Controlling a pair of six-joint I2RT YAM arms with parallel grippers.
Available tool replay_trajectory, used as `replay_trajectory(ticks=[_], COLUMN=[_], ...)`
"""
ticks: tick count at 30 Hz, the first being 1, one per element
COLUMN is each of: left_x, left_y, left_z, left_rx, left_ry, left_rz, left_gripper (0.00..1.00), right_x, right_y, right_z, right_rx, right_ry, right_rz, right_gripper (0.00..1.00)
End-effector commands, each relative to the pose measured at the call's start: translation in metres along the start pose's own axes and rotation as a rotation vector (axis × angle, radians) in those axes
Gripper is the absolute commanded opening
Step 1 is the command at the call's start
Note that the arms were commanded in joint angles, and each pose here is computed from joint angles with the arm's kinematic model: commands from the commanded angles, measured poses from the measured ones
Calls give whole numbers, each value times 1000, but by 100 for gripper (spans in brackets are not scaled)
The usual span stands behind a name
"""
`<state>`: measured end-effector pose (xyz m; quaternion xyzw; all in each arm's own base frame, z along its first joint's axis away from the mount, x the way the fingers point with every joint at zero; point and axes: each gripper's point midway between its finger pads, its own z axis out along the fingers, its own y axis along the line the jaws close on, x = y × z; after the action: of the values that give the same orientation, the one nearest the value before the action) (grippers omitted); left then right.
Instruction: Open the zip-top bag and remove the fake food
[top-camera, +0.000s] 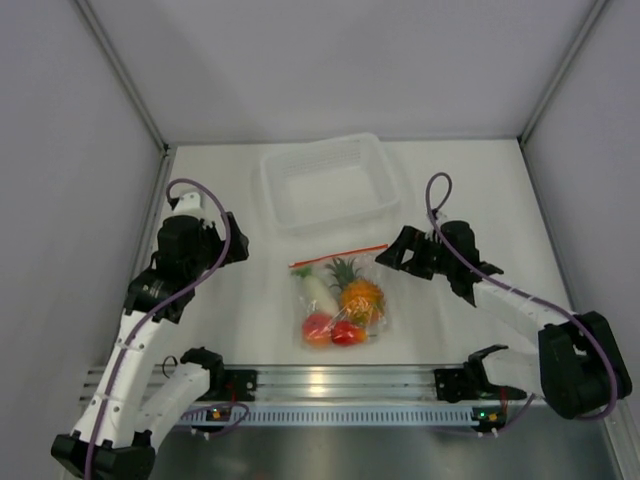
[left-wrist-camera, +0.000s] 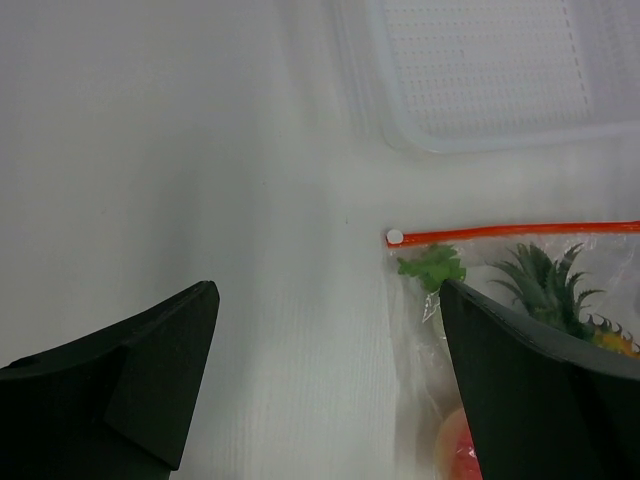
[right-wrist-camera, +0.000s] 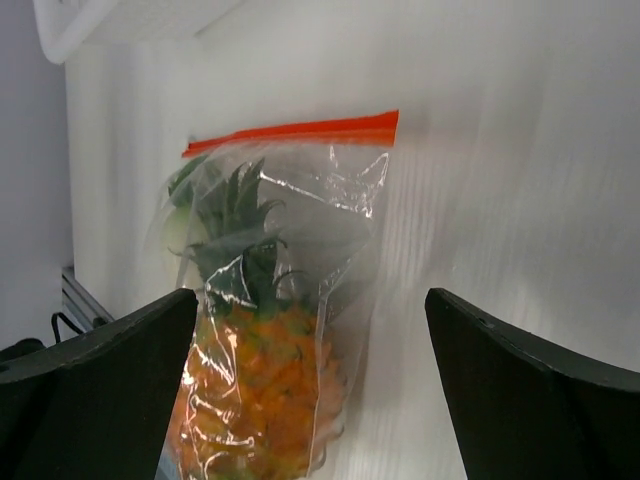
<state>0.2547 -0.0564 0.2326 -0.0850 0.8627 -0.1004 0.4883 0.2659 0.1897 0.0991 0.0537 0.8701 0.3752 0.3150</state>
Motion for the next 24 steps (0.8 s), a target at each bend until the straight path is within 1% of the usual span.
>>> replay_trajectory(ticks=[1, 5, 8, 10, 11, 14, 17, 18, 21, 22, 24], left_x=[-8, -6, -4, -4, -3, -2, -1, -1, -1, -1, 0], left_y=[-12, -14, -15, -16, -16, -17, -18, -18, -18, -19, -19], left_z=[5, 6, 7, 7, 7, 8, 9, 9, 9, 9, 9], left_rx=[58, 67, 73, 80, 80, 84, 86, 86, 87, 88, 90], left_ry=[-30, -22, -13, -11, -11, -6, 1, 1, 3, 2, 4], left_rz=[-1, 2, 4, 7, 7, 10, 13, 13, 13, 13, 13], left_gripper=[98, 98, 98, 98, 98, 98, 98, 98, 98, 98, 98], right_x=[-35, -40, -39, -32, -37, -32, -23, -21, -20, -17, -19], right_y=[17, 7, 7, -1, 3, 0, 4, 6, 7, 4, 6], right_z=[16, 34, 46, 55, 56, 66, 72, 72, 76, 79, 82], right_rx=[-90, -84, -128, -125, -152, -149, -176, -188, -208, -206, -218], right_ry=[-141, -166, -179, -165, -186, -167, -154, -152, -158, -147, -144], right_rz=[-35, 3, 32, 62, 58, 55, 38, 36, 25, 18, 4], right_gripper=[99, 99, 98, 95, 93, 83, 67, 57, 40, 28, 17])
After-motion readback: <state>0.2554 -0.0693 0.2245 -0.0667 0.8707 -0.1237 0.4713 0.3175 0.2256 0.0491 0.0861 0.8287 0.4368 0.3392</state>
